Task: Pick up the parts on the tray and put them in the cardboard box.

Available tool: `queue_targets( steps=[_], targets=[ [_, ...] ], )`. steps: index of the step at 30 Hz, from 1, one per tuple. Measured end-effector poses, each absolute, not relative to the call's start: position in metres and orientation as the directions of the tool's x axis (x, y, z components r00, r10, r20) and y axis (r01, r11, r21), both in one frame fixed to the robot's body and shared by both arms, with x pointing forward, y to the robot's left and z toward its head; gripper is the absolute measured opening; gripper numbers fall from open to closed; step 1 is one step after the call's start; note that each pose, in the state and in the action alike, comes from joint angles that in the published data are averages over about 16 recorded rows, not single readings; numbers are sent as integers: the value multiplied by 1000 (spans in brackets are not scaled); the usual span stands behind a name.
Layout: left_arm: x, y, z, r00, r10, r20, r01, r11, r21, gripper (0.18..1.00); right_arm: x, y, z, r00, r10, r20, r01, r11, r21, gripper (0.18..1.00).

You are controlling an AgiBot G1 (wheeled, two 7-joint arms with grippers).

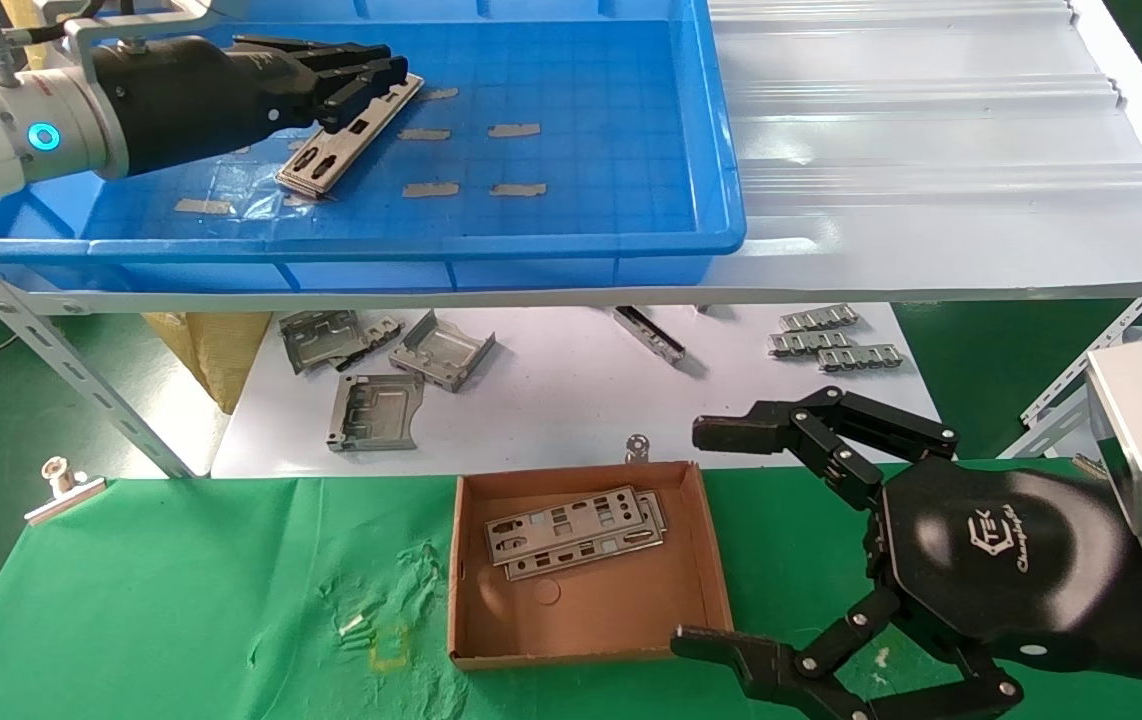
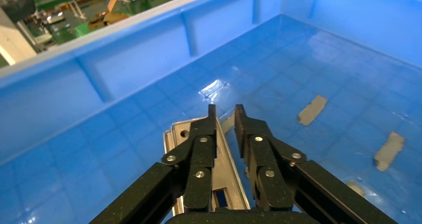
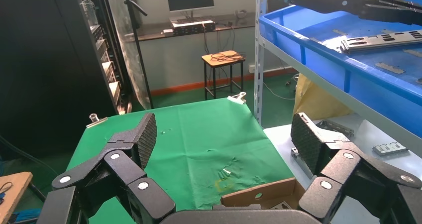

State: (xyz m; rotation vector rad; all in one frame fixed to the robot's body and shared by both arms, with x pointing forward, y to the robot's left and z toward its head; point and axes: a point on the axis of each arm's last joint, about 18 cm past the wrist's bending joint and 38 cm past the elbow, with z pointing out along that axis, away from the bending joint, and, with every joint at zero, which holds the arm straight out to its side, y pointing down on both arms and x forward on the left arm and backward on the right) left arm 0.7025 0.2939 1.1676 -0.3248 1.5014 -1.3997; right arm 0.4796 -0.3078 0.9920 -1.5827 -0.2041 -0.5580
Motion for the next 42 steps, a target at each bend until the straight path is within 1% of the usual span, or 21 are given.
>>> queue_targets(
  steps=[2,8,13,18,20,24,29,36,42],
  targets=[
    [700,295,1168,-451,-749,-486,426,298,-854,262,480,-308,992,862,-201,466,454,-103,-885,1000],
    [697,300,1166,-452,-732,-509,430,321,-844,341,480,-308,992,862,-201,466,454,-103,-885,1000],
    [698,303,1163,-449,-735,-508,421,328,-846,437,480,-308,992,862,-201,466,454,-103,-885,1000],
    [703,304,1160,-442,-753,-488,405,318,-857,565,480,-308,992,862,-201,466,454,-103,-885,1000],
    [705,304,1159,-438,-763,-476,397,311,-864,603,480,-308,992,862,-201,466,454,-103,-885,1000],
    [710,304,1156,-432,-782,-449,382,292,-877,711,480,-308,992,862,-201,466,454,-103,-885,1000],
    [715,303,1153,-429,-802,-416,368,265,-891,802,480,-308,992,862,-201,466,454,-103,-885,1000],
    [718,300,1150,-433,-813,-390,355,244,-902,857,480,-308,992,862,-201,466,454,-103,-885,1000],
    [720,300,1148,-431,-815,-387,349,245,-904,828,480,-308,992,862,-201,466,454,-103,-885,1000]
  ],
)
